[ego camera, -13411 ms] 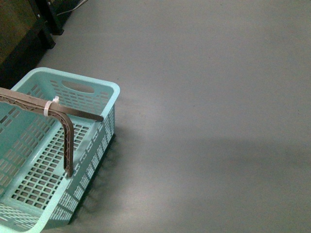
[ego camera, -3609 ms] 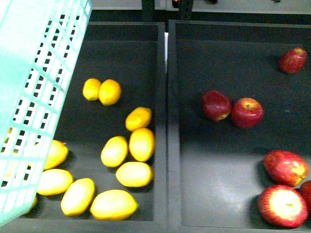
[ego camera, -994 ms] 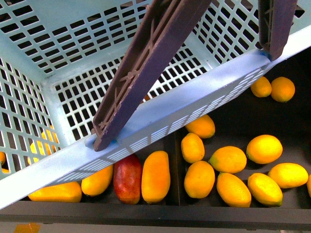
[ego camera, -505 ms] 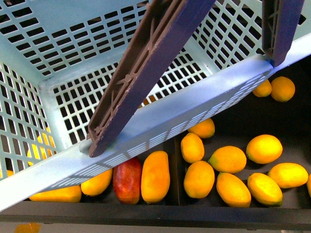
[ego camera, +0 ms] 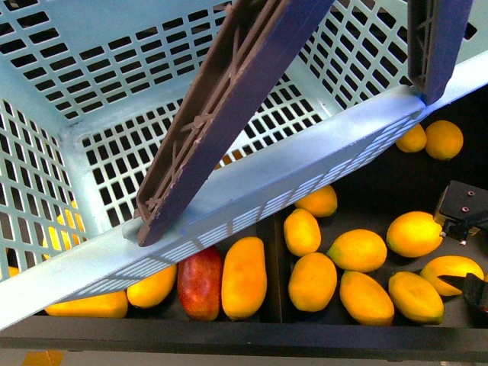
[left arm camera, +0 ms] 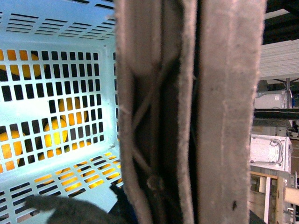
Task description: Pick lemon and mango into basket
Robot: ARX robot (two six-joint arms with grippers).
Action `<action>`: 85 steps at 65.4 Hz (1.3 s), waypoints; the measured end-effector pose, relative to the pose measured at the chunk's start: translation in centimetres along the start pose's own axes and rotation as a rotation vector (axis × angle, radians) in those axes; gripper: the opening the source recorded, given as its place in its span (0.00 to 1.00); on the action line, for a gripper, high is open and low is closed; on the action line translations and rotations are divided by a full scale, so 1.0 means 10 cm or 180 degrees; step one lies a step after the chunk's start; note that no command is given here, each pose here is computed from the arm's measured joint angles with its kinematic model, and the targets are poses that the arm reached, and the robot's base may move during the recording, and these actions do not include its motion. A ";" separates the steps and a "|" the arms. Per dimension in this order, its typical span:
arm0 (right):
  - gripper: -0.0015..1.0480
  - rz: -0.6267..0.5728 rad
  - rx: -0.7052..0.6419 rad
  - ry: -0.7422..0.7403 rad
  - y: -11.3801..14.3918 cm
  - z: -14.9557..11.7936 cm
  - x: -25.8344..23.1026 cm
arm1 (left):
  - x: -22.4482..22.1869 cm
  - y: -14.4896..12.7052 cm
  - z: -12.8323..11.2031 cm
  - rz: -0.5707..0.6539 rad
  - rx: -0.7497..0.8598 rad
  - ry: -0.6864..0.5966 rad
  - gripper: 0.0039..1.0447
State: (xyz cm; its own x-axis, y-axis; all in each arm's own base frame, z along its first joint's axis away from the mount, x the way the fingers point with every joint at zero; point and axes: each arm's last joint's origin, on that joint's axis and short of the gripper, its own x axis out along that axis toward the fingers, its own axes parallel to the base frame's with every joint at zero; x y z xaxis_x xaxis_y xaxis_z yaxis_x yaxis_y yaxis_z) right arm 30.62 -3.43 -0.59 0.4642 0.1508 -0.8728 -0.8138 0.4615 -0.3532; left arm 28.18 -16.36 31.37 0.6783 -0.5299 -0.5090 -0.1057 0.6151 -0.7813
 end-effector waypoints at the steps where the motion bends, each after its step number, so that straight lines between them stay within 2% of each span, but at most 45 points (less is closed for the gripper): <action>1: 0.92 -0.0001 -0.0006 -0.0001 -0.02 0.01 0.02 | 0.00 0.00 0.00 0.0000 0.0001 0.0000 0.13; 24: 0.92 0.0041 -0.0011 0.0036 -0.28 0.16 0.39 | 0.00 0.00 0.00 -0.0001 0.0000 0.0001 0.13; 53: 0.92 0.0141 0.0140 0.0087 -0.39 0.23 0.74 | 0.00 0.00 0.00 0.0000 -0.0001 0.0000 0.13; 66: 0.70 0.0194 0.0210 0.0131 -0.39 0.17 0.79 | 0.00 0.00 0.00 0.0000 -0.0001 -0.0001 0.13; 76: 0.68 0.0162 0.0362 0.0070 -0.43 0.11 0.78 | 0.00 0.00 0.00 -0.0001 0.0000 0.0001 0.13; 85: 0.68 0.0064 0.0719 -0.0180 -0.51 0.02 0.64 | 0.00 0.00 0.00 0.0000 0.0001 -0.0001 0.13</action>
State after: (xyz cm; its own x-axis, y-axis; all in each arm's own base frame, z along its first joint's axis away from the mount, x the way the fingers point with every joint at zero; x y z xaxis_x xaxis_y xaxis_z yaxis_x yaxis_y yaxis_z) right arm 37.82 -4.64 -4.26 0.4727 0.2077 -0.8564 -0.7272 0.6409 -0.2460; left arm 28.19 -16.35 31.37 0.6785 -0.5297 -0.5090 -0.1057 0.6153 -0.7812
